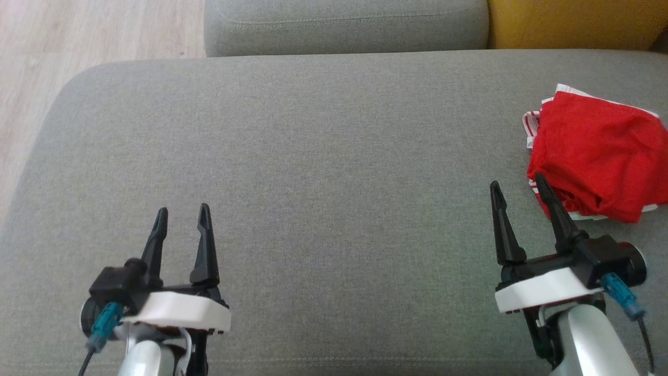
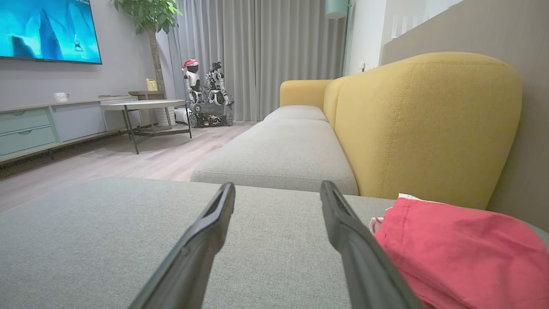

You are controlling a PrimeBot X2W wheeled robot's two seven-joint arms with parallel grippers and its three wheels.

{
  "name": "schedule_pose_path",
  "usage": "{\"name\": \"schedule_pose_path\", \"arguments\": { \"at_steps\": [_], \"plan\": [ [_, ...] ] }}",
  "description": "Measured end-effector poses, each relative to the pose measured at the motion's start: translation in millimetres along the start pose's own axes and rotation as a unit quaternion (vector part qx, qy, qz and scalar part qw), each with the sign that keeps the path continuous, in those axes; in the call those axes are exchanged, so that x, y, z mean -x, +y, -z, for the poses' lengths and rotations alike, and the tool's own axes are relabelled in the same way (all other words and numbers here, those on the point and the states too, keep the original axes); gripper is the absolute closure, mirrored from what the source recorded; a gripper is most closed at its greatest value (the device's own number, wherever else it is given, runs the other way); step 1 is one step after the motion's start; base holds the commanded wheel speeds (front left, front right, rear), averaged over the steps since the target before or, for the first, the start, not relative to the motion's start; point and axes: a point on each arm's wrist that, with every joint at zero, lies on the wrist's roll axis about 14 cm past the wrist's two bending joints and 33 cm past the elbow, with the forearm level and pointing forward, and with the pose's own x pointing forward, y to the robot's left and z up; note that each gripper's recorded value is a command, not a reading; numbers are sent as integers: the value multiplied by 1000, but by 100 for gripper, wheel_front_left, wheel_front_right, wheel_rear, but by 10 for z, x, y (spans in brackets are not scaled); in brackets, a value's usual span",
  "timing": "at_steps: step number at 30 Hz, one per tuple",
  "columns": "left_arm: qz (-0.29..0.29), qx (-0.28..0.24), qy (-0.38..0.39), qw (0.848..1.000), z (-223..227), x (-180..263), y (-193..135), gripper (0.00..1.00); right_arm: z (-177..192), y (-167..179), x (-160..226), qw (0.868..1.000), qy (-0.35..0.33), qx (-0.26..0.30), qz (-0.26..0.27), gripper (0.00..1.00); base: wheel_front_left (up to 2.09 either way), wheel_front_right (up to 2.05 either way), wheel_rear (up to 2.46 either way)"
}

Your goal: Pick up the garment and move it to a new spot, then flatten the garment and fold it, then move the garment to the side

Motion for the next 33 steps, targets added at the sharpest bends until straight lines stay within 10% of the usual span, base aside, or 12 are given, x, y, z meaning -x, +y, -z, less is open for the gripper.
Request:
{"name": "schedule_pose_path", "arguments": {
  "at_steps": [33],
  "plan": [
    [13,35,-14,999,-89,14,-7,0,11,39,24,1000,2,0,-5,0,0,0,0]
  ]
}}
